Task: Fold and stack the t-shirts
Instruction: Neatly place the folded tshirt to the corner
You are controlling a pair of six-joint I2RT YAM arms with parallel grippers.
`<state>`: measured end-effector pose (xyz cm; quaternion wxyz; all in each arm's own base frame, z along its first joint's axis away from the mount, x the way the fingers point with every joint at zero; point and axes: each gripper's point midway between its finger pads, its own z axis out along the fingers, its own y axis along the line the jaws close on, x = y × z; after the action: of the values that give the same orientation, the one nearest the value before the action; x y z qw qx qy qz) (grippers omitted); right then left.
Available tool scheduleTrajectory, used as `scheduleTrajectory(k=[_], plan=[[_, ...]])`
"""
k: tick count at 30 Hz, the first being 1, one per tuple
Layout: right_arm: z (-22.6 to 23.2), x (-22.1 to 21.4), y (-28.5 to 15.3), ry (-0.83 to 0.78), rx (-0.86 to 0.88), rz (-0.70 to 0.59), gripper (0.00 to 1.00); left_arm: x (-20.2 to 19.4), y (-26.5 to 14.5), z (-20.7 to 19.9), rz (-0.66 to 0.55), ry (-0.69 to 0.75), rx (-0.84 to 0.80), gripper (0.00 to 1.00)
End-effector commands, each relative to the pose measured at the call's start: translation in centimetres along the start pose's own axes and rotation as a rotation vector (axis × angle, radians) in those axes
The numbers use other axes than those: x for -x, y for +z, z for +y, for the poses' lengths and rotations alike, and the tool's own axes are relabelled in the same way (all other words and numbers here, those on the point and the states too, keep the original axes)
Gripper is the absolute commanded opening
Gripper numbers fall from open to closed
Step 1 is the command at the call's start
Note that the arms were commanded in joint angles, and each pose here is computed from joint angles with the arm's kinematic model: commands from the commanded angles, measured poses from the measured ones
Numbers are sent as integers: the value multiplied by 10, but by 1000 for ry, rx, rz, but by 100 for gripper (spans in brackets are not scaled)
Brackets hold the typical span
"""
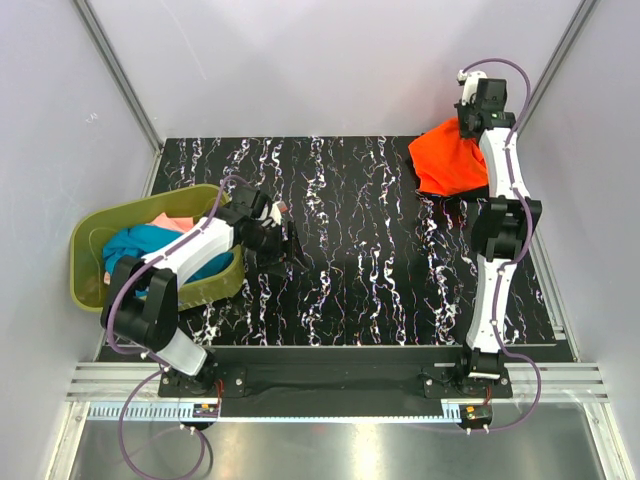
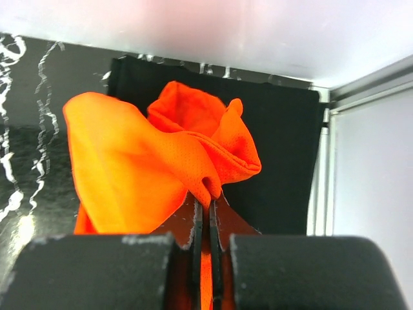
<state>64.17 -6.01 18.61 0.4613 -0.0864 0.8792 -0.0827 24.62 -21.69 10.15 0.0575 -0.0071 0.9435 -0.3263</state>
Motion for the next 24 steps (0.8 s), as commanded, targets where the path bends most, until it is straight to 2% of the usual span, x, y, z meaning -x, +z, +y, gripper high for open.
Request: scheduleTrajectory(k=[1,24], plan=[[-23,30,-3,7,-76,-108,0,11,-6,-13,-20,37,-39,75],[-70,-26,38,143,-170,-39,0,15,-1,-11,1,24,-26,75]])
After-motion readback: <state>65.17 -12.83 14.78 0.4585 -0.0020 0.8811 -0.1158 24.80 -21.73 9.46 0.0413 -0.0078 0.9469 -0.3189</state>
